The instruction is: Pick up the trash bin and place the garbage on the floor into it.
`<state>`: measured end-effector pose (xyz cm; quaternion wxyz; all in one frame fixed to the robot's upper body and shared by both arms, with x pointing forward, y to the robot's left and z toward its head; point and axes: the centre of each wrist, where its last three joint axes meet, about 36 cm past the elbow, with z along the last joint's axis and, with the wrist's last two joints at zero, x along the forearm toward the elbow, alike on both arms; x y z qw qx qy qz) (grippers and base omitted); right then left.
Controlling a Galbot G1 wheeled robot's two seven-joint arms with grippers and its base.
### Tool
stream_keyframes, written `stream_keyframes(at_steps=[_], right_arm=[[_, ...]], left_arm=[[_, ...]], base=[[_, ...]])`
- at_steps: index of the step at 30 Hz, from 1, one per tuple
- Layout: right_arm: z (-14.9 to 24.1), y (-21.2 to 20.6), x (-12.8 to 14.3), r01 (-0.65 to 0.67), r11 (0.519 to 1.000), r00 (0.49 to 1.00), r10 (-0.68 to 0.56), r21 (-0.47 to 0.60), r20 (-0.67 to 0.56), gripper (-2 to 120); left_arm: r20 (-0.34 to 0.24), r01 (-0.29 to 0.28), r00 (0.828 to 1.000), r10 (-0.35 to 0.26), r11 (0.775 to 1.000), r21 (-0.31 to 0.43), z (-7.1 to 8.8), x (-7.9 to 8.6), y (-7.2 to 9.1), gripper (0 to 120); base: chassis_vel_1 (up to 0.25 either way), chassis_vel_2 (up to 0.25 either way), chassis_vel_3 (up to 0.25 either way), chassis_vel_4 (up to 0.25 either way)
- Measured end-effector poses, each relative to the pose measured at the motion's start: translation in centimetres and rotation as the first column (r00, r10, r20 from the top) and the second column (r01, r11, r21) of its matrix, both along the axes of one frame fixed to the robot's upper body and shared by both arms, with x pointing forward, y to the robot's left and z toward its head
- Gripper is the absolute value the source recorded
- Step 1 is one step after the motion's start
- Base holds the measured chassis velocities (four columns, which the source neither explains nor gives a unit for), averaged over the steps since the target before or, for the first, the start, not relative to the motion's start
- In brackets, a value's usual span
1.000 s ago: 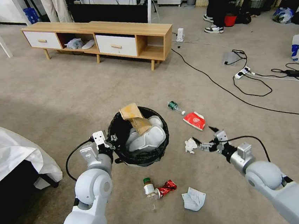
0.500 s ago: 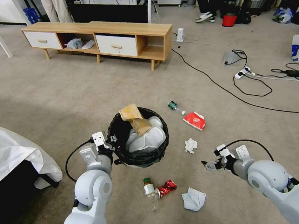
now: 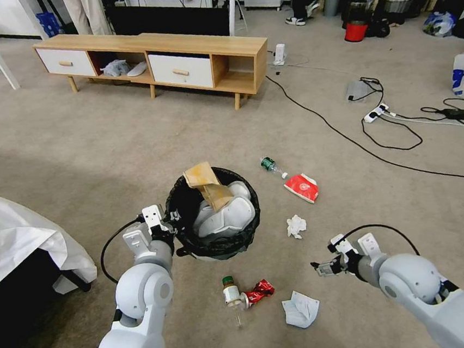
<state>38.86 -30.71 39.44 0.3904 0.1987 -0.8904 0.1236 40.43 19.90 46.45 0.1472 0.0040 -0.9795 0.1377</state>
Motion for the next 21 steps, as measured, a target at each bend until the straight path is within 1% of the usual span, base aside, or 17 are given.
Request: stream_keyframes(at_steps=[6, 12, 19, 21], right_arm=[[-2.1, 1.1, -0.4, -0.054, 0.998, 0.998, 0.055, 0.04, -0.022, 100], [-3.8, 2.0, -1.3, -0.093, 0.994, 0.993, 0.096, 0.048, -0.062, 100], [-5.0, 2.3, -1.7, -0.112, 0.992, 0.991, 0.116, 0.054, -0.073, 100], [-5.9, 2.4, -2.1, -0.122, 0.991, 0.988, 0.127, 0.058, -0.09, 100]], left_arm=[[-0.004, -0.001, 1.0, 0.001, 1.0, 0.0, -0.2, 0.1, 0.0, 4], [-0.005, -0.004, 1.0, 0.004, 1.0, -0.001, -0.3, 0.1, 0.1, 4], [-0.008, -0.005, 1.0, 0.005, 1.0, 0.0, -0.4, 0.0, 0.0, 4], [-0.009, -0.006, 1.0, 0.006, 1.0, 0.0, -0.5, 0.0, 0.0, 4]], base=[[0.0, 0.0, 0.0, 0.0], [0.0, 0.0, 0.0, 0.0], [0.0, 0.0, 0.0, 0.0], [0.0, 0.0, 0.0, 0.0]])
